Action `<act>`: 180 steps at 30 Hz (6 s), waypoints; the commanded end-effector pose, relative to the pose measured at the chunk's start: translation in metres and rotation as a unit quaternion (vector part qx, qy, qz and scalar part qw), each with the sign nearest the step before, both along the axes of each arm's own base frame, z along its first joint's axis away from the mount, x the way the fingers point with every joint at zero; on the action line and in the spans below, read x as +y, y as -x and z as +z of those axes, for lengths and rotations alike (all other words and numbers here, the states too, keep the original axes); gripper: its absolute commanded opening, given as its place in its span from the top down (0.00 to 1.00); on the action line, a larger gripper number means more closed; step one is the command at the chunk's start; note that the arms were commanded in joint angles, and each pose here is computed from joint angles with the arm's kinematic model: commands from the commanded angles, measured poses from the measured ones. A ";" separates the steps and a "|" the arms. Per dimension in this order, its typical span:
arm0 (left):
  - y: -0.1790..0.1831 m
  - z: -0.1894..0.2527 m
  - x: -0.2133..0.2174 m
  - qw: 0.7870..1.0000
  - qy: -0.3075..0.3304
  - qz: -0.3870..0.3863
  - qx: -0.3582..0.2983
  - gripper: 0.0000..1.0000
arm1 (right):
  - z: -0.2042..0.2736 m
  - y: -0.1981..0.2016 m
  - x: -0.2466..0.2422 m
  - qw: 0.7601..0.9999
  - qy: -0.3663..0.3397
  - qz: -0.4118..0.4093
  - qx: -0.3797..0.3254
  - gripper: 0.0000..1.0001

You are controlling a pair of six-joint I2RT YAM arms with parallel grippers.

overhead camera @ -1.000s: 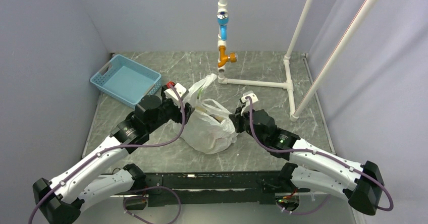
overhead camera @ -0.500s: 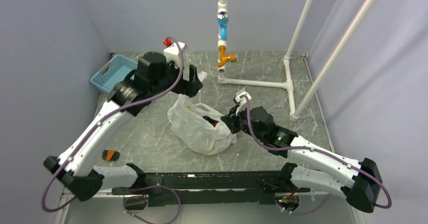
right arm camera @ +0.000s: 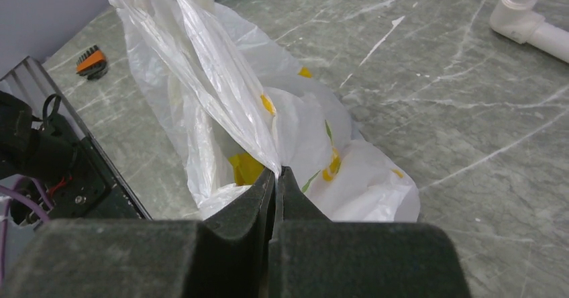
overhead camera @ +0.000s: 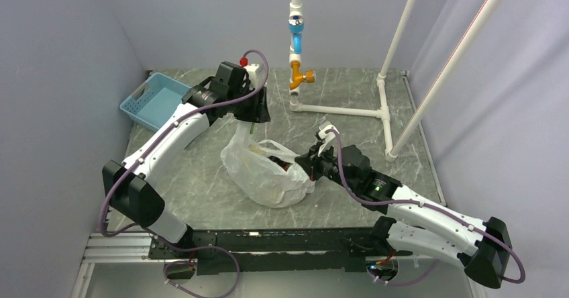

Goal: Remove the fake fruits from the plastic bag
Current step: Adjust the plastic bag at the center of the board.

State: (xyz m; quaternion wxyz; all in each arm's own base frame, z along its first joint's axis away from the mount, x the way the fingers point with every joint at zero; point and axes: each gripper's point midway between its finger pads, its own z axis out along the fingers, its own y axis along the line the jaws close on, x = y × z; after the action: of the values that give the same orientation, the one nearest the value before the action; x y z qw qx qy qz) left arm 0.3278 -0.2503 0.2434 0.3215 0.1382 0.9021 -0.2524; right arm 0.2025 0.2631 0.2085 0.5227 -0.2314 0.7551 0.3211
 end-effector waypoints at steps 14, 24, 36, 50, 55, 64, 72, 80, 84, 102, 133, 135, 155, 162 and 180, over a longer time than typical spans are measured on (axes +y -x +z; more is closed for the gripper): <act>-0.003 0.175 0.097 0.934 0.109 0.198 -0.277 1.00 | 0.081 -0.104 -0.072 0.945 -0.103 -0.305 -0.052 1.00; 0.037 0.108 0.094 0.945 0.162 0.174 -0.224 1.00 | 0.041 -0.096 -0.055 0.972 -0.091 -0.214 0.015 0.97; 0.108 0.044 0.086 0.931 0.298 0.164 -0.133 1.00 | 0.014 -0.012 -0.074 0.987 0.005 -0.117 0.110 0.22; 0.110 0.010 0.086 0.936 0.288 0.175 -0.100 1.00 | 0.082 -0.015 -0.053 0.975 -0.023 -0.193 0.106 0.00; 0.114 0.009 0.096 0.926 0.299 0.208 -0.097 1.00 | 0.087 -0.035 -0.069 0.934 0.011 -0.338 0.112 0.00; 0.113 0.007 0.096 0.931 0.286 0.211 -0.086 1.00 | 0.089 -0.075 -0.042 0.915 0.070 -0.394 0.043 0.04; 0.108 0.006 0.102 0.934 0.261 0.228 -0.085 1.00 | 0.062 -0.051 -0.047 0.938 0.048 -0.340 0.040 0.76; 0.094 0.008 0.127 0.922 0.224 0.299 -0.103 1.00 | 0.080 -0.058 -0.070 0.967 -0.052 -0.249 0.010 1.00; 0.074 0.029 0.119 0.922 0.225 0.302 -0.089 1.00 | 0.091 -0.087 -0.070 0.978 -0.080 -0.190 0.010 1.00; 0.042 0.047 0.147 0.944 0.174 0.263 -0.093 1.00 | 0.112 -0.071 -0.072 0.979 -0.198 -0.027 0.036 1.00; 0.194 0.102 0.071 0.947 0.295 -0.041 -0.118 0.14 | 0.048 0.014 -0.038 0.981 -0.156 0.080 0.082 0.84; 0.186 0.105 0.047 0.955 0.264 -0.067 -0.114 0.16 | 0.044 0.015 -0.035 0.981 -0.151 0.084 0.085 0.80; 0.140 0.023 0.004 0.994 0.036 0.047 -0.092 0.01 | 0.083 -0.001 -0.081 0.998 -0.025 -0.029 0.040 0.14; 0.153 0.011 0.003 0.978 0.157 0.128 -0.052 0.01 | 0.161 -0.017 -0.075 0.997 -0.050 -0.028 -0.054 0.03; 0.127 0.009 0.036 0.825 0.285 0.470 0.133 0.04 | 0.193 -0.013 0.004 0.994 -0.045 0.046 -0.083 0.03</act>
State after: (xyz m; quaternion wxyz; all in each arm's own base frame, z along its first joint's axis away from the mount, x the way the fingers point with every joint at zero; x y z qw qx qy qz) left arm 0.1956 -0.2190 0.2476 0.3452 -0.3477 0.7979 -0.3512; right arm 0.2128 0.2726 0.3752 0.5363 -0.2751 0.7066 0.3706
